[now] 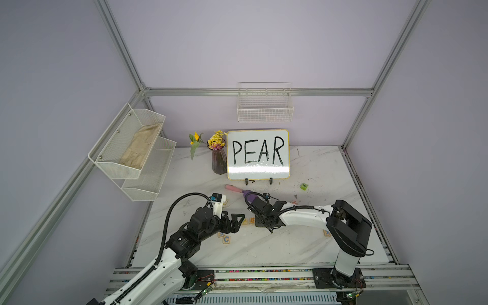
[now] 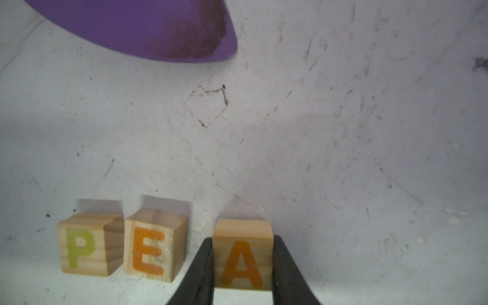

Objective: Spell the uppercase word “pear” with letter blocks
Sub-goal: Place the letter block at the center of the board.

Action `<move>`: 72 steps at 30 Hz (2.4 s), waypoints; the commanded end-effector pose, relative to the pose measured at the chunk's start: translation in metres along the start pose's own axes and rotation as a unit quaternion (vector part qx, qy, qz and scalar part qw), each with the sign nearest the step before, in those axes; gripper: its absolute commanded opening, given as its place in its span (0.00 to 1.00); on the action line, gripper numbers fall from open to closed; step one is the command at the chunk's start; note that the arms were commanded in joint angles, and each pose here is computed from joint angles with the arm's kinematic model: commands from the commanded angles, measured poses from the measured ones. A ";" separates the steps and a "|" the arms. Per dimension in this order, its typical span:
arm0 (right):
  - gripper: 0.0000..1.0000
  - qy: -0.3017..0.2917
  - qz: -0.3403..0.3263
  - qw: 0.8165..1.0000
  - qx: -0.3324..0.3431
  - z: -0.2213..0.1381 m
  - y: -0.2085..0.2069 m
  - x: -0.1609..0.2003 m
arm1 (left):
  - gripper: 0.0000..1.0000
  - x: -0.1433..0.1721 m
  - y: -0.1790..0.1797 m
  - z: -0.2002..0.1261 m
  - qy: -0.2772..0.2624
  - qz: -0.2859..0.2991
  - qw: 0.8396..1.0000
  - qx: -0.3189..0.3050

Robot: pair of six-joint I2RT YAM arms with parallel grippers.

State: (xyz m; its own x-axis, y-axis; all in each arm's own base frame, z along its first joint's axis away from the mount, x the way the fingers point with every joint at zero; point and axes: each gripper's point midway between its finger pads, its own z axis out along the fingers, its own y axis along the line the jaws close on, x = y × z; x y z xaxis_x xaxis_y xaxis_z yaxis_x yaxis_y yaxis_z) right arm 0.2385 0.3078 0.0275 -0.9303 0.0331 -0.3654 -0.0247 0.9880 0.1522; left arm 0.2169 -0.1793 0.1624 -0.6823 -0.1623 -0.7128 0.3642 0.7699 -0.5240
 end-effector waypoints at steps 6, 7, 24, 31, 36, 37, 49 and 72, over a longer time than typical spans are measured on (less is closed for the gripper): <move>0.30 0.003 0.010 1.000 0.016 0.007 0.001 0.004 | 1.00 0.006 0.006 0.001 -0.001 -0.006 1.000 -0.004; 0.30 0.005 0.009 1.000 0.017 0.007 0.001 0.005 | 1.00 0.006 0.006 0.001 -0.001 -0.006 1.000 -0.004; 0.30 0.015 0.003 0.999 0.042 0.008 -0.005 0.011 | 1.00 0.006 0.006 0.001 -0.003 -0.004 1.000 -0.002; 0.30 0.014 -0.004 0.999 0.046 0.005 -0.007 0.012 | 1.00 0.005 0.006 0.001 -0.004 -0.002 1.000 -0.003; 0.30 0.021 -0.010 0.999 0.045 0.007 -0.005 0.015 | 1.00 0.005 0.005 0.001 -0.003 -0.002 1.000 -0.002; 0.30 0.022 -0.011 0.999 0.045 0.007 -0.005 0.016 | 1.00 0.005 0.005 0.002 -0.003 -0.002 1.000 -0.002; 0.31 0.029 -0.017 0.998 0.044 0.006 -0.004 0.020 | 1.00 0.004 0.005 0.003 -0.003 -0.001 1.000 -0.003; 0.41 0.019 -0.013 0.999 0.043 0.007 -0.003 0.020 | 1.00 0.004 0.006 0.005 -0.002 0.002 1.000 -0.003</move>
State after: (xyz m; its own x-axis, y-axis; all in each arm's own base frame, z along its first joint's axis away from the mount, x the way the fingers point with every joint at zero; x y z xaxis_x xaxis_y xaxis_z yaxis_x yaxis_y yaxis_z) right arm 0.2325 0.3188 0.0254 -0.9307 0.0170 -0.3655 -0.0295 0.9922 0.1213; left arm 0.2180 -0.1792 0.1604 -0.6844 -0.1593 -0.7114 0.3605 0.7743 -0.5202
